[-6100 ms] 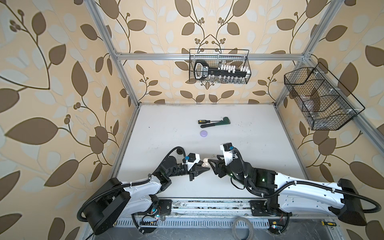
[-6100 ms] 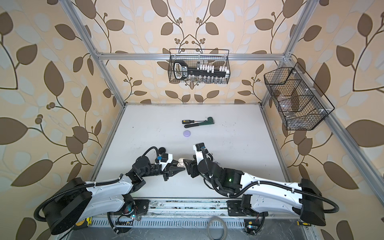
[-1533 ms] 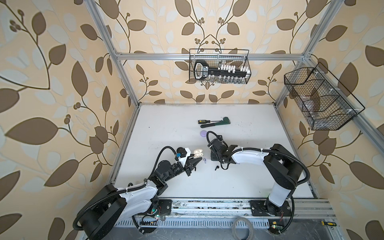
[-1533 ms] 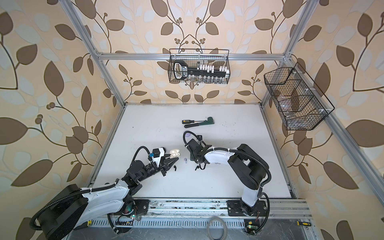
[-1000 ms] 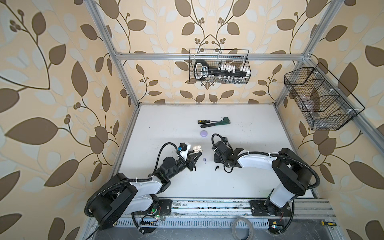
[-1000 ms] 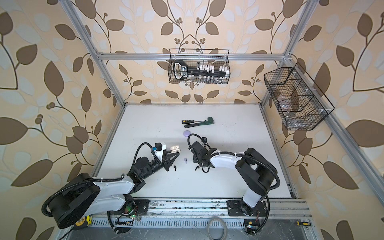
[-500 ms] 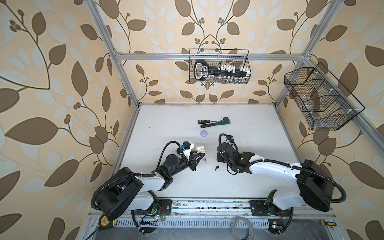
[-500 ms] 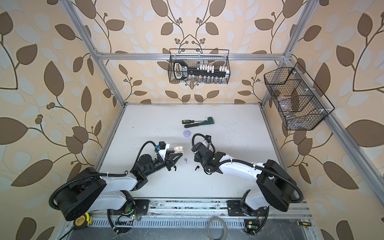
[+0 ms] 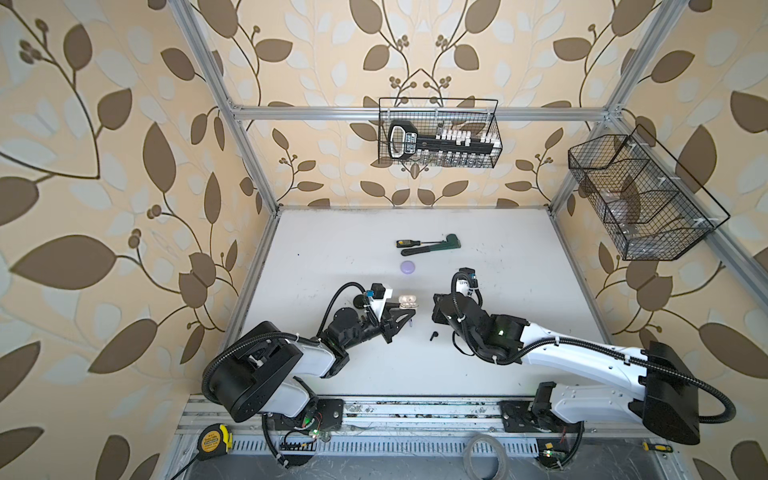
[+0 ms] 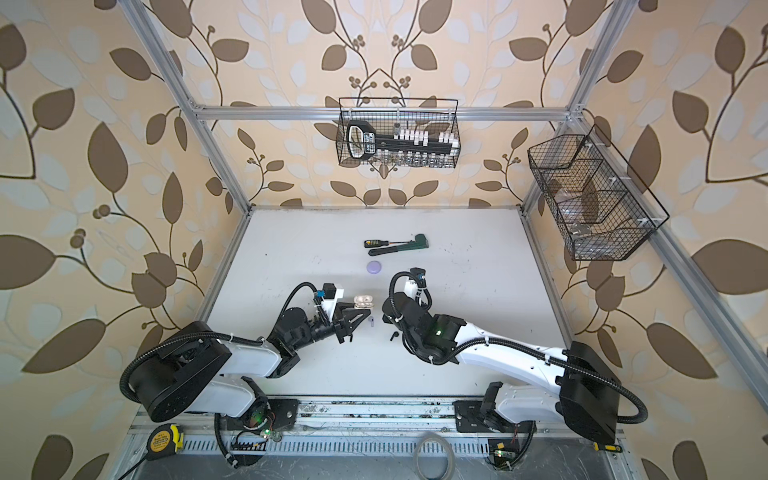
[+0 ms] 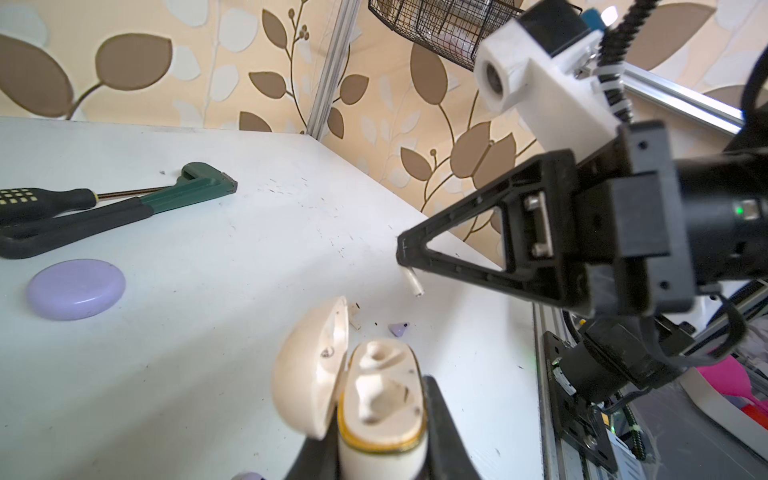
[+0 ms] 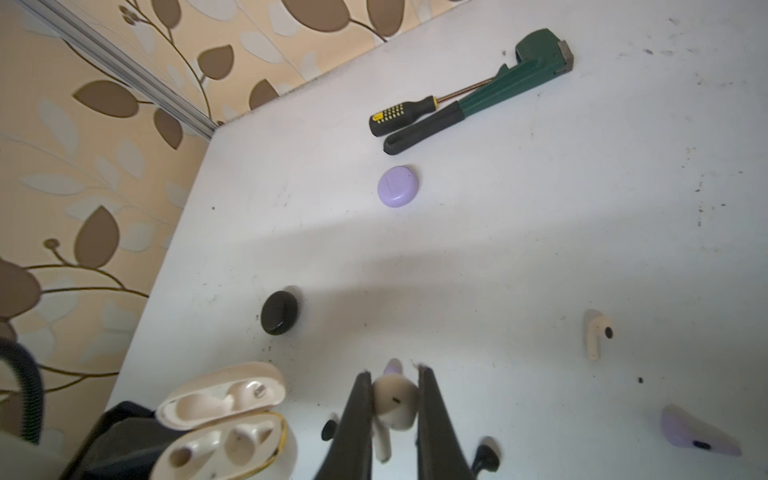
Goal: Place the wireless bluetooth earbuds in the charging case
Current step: 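Lift the white earbud and carry it toward the open case, then lower the white earbud into a slot of the case held by the left gripper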
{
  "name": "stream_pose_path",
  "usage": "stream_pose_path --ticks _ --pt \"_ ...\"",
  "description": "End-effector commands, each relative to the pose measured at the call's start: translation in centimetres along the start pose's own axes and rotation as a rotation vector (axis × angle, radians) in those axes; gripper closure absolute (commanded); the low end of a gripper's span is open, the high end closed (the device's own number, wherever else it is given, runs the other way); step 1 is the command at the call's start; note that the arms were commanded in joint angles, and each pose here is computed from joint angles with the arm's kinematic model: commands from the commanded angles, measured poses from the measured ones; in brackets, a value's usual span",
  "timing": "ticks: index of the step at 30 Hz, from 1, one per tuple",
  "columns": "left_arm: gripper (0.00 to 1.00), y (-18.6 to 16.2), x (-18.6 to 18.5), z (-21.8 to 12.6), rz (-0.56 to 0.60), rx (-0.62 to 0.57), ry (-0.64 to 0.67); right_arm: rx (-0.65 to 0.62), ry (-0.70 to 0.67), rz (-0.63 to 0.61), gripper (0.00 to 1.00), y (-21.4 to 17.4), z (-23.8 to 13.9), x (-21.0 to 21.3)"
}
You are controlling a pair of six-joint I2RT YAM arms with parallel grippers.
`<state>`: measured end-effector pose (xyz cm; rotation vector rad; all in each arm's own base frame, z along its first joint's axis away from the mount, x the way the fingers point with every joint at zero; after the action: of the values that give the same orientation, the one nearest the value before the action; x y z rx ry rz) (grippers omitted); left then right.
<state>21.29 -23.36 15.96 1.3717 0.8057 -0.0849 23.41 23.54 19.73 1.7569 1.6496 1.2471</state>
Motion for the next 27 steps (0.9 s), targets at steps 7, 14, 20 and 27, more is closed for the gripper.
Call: stream_pose_path --ticks 7,14,20,27 --pt "1.00 2.3 -1.8 0.4 0.049 -0.071 -0.109 -0.169 0.123 0.086 0.90 2.4 -1.9 4.7" --pt "1.00 2.4 -1.8 0.4 0.046 -0.076 -0.100 -0.179 0.153 0.078 0.91 2.2 -1.8 6.5" --pt "1.00 2.4 -1.7 0.4 0.041 -0.079 -0.096 -0.161 0.173 0.073 0.91 1.0 -1.3 7.6" --pt "1.00 2.5 -1.6 0.4 0.038 -0.081 -0.083 -0.152 0.187 0.061 0.91 0.1 -1.0 8.3"
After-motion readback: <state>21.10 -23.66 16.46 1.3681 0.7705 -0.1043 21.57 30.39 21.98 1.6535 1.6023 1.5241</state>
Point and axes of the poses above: each gripper's point midway between its finger pads, its own z axis out along the fingers, its own x axis along the line the jaws close on, y = z × x, the point moved 4 cm from there along -z, back along the fingers, and after that the axes turned 10 degrees about -z, right-handed, at the moved point
